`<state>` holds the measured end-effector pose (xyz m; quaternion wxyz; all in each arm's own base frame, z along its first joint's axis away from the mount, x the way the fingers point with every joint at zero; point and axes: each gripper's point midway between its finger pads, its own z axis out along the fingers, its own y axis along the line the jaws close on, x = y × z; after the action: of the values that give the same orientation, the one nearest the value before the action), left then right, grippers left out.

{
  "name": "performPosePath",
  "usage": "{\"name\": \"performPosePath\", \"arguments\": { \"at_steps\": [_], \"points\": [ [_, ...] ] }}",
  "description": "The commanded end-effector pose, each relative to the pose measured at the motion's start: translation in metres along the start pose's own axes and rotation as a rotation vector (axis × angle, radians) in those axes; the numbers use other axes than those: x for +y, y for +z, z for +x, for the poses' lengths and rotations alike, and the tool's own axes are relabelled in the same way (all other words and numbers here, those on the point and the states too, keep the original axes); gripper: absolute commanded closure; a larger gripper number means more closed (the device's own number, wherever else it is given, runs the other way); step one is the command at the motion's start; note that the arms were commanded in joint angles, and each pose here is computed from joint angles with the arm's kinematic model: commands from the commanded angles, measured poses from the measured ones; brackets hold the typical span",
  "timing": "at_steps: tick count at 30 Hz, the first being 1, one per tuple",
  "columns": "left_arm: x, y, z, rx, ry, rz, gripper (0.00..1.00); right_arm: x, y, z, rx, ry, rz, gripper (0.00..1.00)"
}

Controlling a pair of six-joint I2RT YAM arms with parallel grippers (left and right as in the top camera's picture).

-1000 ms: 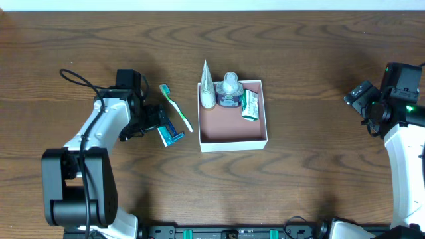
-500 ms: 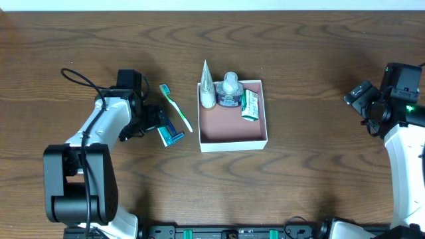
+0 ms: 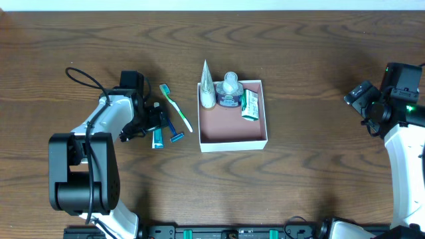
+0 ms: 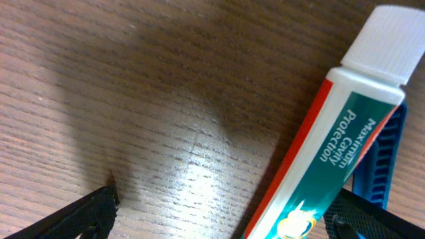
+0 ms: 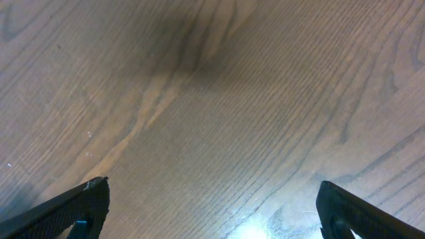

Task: Pack container
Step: 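Close left gripper on the toothpaste tube cap end and lift, then carry the toothpaste tube into the box and release it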

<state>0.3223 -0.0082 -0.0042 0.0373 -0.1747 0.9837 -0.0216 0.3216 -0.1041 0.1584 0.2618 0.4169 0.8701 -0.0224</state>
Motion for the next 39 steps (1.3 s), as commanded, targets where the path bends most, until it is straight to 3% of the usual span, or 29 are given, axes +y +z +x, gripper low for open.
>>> {"name": "performPosePath", "arguments": {
  "at_steps": [1,5,8,11,14,19,29,33,39],
  "points": [
    [0.005,0.011,0.0,0.018,-0.015,-0.022,0.03,-0.001,-0.001,-0.005,-0.014,-0.007,0.009,0.01],
    [0.005,0.011,-0.004,0.0,-0.014,-0.024,0.21,-0.001,-0.001,-0.005,-0.014,-0.007,0.009,0.01],
    [0.003,0.011,-0.008,-0.014,-0.014,-0.018,0.41,-0.001,-0.001,-0.005,-0.014,-0.007,0.009,0.01],
    [0.003,0.011,-0.009,-0.017,-0.014,-0.016,0.5,-0.001,-0.001,-0.005,-0.014,-0.007,0.009,0.01],
    [0.002,0.011,-0.008,-0.015,-0.014,-0.013,0.66,-0.001,-0.001,-0.005,-0.014,-0.007,0.009,0.01],
    [-0.004,0.011,-0.005,0.002,-0.014,0.022,0.79,-0.001,-0.001,-0.005,-0.014,-0.007,0.009,0.01],
    [-0.02,-0.018,-0.007,-0.013,-0.01,0.111,0.88,-0.001,-0.001,-0.005,-0.014,-0.007,0.009,0.01],
    [-0.025,-0.057,-0.012,-0.063,0.015,0.145,0.88,-0.001,-0.001,-0.005,-0.014,-0.007,0.009,0.01],
    [-0.049,-0.132,-0.002,-0.164,0.155,0.311,0.88,-0.001,-0.001,-0.005,-0.014,-0.007,0.009,0.01]
  ]
}}
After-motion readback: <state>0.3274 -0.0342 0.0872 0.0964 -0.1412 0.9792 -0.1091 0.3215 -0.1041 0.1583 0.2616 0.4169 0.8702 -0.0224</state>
